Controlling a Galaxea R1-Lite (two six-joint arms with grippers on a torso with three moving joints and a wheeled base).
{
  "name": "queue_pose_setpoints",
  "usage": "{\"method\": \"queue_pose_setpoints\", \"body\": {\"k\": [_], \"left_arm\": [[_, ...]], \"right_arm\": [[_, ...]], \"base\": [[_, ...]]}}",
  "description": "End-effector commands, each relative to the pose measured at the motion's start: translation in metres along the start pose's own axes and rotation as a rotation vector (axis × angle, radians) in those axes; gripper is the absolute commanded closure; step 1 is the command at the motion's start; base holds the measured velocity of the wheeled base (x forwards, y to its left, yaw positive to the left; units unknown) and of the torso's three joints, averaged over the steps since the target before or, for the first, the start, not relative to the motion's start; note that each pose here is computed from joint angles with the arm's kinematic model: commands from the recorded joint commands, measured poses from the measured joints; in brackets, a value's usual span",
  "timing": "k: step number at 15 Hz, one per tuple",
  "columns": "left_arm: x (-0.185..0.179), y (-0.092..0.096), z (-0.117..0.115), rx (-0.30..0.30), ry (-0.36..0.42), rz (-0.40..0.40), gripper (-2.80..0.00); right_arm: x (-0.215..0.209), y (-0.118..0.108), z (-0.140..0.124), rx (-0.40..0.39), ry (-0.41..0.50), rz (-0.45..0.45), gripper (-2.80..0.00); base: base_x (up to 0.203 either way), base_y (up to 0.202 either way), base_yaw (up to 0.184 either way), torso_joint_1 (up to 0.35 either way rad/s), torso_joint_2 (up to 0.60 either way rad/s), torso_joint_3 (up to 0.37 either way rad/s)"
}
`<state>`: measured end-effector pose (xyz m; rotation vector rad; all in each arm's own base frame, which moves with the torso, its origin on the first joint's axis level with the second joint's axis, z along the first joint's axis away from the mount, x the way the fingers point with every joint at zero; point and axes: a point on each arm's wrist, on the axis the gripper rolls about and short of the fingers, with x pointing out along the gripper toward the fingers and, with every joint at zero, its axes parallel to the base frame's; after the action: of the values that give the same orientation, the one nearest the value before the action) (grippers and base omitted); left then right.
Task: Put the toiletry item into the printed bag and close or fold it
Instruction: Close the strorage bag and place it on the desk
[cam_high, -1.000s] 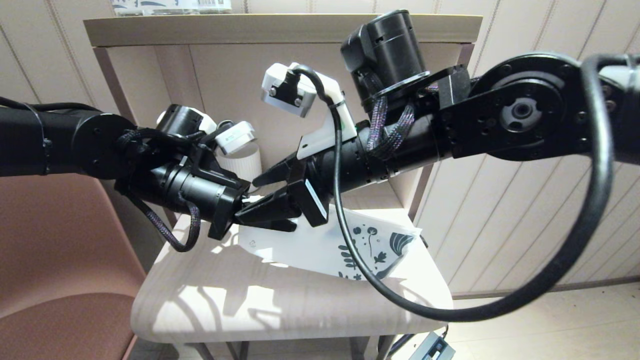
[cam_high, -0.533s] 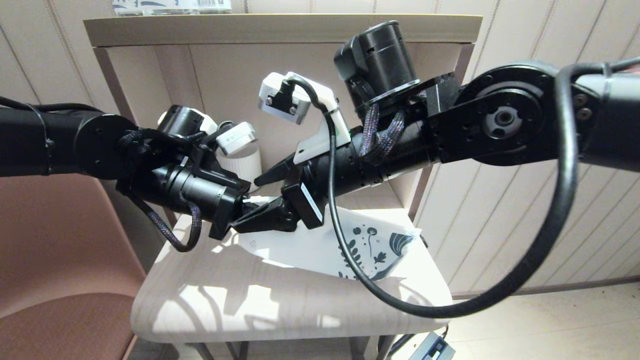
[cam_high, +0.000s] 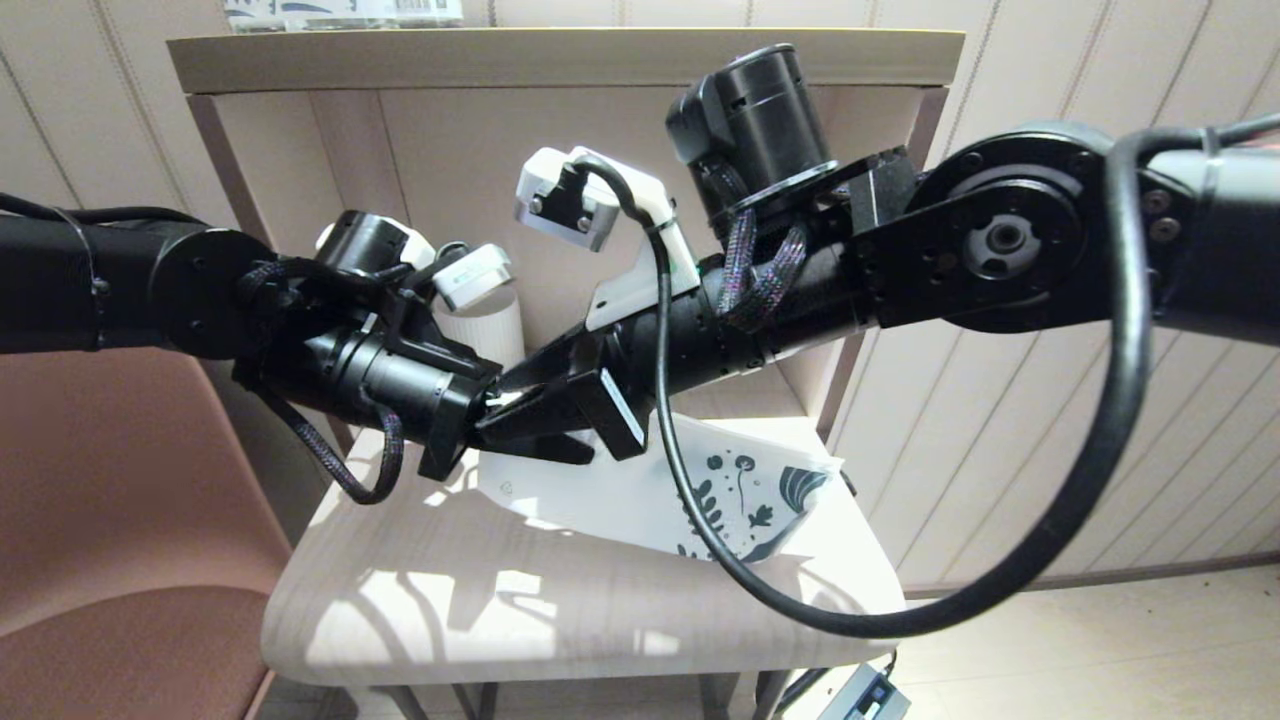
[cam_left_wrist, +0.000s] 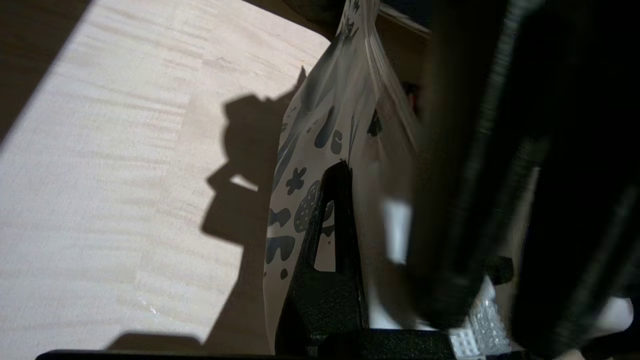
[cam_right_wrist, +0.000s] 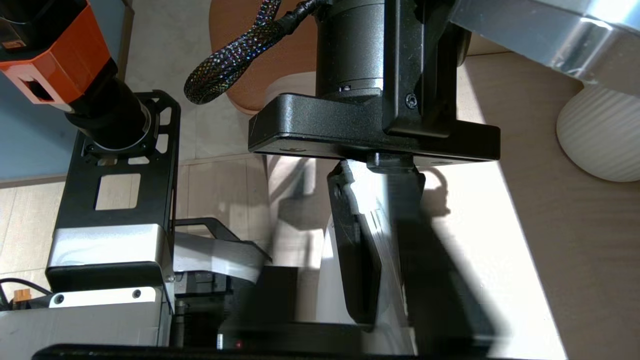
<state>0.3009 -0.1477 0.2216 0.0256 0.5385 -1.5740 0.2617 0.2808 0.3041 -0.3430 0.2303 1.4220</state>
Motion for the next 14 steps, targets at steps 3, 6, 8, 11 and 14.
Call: {"method": "queue_pose_setpoints", "body": {"k": [3, 6, 8, 11, 14], "left_arm": [[0.000, 0.000, -0.001, -0.001, -0.001, -0.007, 0.00], [0.000, 0.000, -0.001, 0.003, 0.000, -0.007, 0.00], [0.000, -0.001, -0.002, 0.010, 0.001, -0.008, 0.00], [0.000, -0.002, -0.002, 0.013, 0.001, -0.008, 0.00], [0.000, -0.002, -0.002, 0.013, 0.001, -0.008, 0.00]], "right_arm": [[0.002, 0.000, -0.002, 0.002, 0.005, 0.006, 0.00], [0.002, -0.001, -0.002, 0.003, 0.005, 0.004, 0.00], [0.000, -0.004, -0.003, 0.005, 0.005, -0.003, 0.00], [-0.009, -0.008, -0.005, 0.013, 0.009, -0.025, 0.00], [-0.015, -0.011, -0.008, 0.020, 0.015, -0.039, 0.00]], "base": [[0.000, 0.000, 0.000, 0.000, 0.00, 0.000], [0.000, 0.000, 0.000, 0.000, 0.00, 0.000], [0.000, 0.000, 0.000, 0.000, 0.00, 0.000], [0.000, 0.000, 0.000, 0.000, 0.00, 0.000], [0.000, 0.000, 0.000, 0.000, 0.00, 0.000]]}}
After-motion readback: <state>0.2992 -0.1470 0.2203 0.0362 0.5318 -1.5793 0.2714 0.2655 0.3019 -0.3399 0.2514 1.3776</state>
